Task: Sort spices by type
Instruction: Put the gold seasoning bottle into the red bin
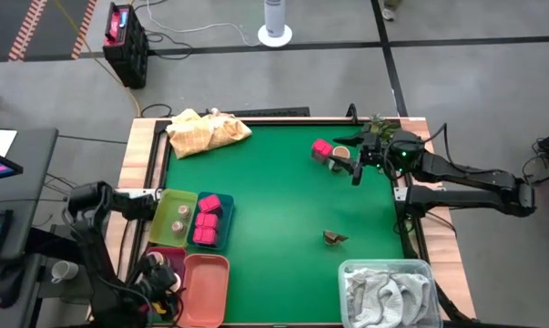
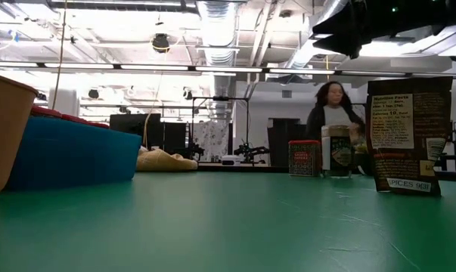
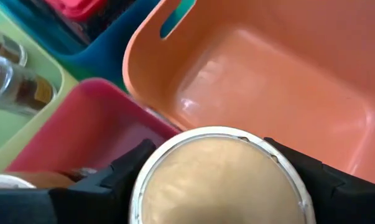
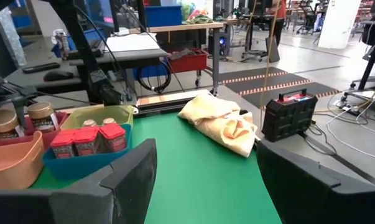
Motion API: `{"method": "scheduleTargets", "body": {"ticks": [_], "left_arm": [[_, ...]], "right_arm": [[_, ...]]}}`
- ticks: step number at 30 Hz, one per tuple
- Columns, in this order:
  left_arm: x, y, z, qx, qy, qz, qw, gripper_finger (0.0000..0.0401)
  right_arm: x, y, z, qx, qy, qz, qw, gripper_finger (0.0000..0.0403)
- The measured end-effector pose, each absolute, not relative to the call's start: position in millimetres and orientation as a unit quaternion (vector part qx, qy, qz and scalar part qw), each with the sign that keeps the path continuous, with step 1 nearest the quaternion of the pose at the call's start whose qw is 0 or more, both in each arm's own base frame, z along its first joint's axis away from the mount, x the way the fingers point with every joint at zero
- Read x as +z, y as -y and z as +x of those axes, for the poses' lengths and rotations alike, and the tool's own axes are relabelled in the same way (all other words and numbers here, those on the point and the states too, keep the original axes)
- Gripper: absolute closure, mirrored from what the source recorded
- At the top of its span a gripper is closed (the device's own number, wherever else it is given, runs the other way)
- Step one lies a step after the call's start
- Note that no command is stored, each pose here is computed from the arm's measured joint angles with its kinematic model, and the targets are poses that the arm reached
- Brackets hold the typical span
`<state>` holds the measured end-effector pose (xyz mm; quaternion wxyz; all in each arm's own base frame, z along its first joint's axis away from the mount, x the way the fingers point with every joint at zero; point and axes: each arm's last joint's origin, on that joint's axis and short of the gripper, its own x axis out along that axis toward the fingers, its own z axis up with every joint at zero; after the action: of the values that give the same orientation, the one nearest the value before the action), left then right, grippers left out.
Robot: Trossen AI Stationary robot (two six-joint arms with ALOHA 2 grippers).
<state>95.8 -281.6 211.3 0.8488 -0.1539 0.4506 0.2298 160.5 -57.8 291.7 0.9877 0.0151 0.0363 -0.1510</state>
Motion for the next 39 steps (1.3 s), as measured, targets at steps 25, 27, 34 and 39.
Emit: {"method": "scheduleTargets", "body": {"ticks": [25, 27, 34, 39], "left_arm": [[280, 204, 114, 0.289, -0.477, -0.162, 0.814, 0.0115], [288, 186, 126, 0.296, -0.473, -0.145, 0.817, 0.0115], [308, 122, 174, 0.312, -0.447, -0.061, 0.836, 0.0126], [316, 85, 214, 0.298, -0.415, -0.024, 0.860, 0.0136]], "right_arm": [[292, 58, 161, -0.151, -0.032, 0.016, 0.988, 0.0100], [292, 58, 161, -0.151, -0.032, 0.016, 0.988, 0.0100], [292, 58, 161, -0.151, -0.037, 0.017, 0.988, 0.0100], [286, 59, 159, -0.171, -0.067, 0.030, 0.983, 0.0100]]}}
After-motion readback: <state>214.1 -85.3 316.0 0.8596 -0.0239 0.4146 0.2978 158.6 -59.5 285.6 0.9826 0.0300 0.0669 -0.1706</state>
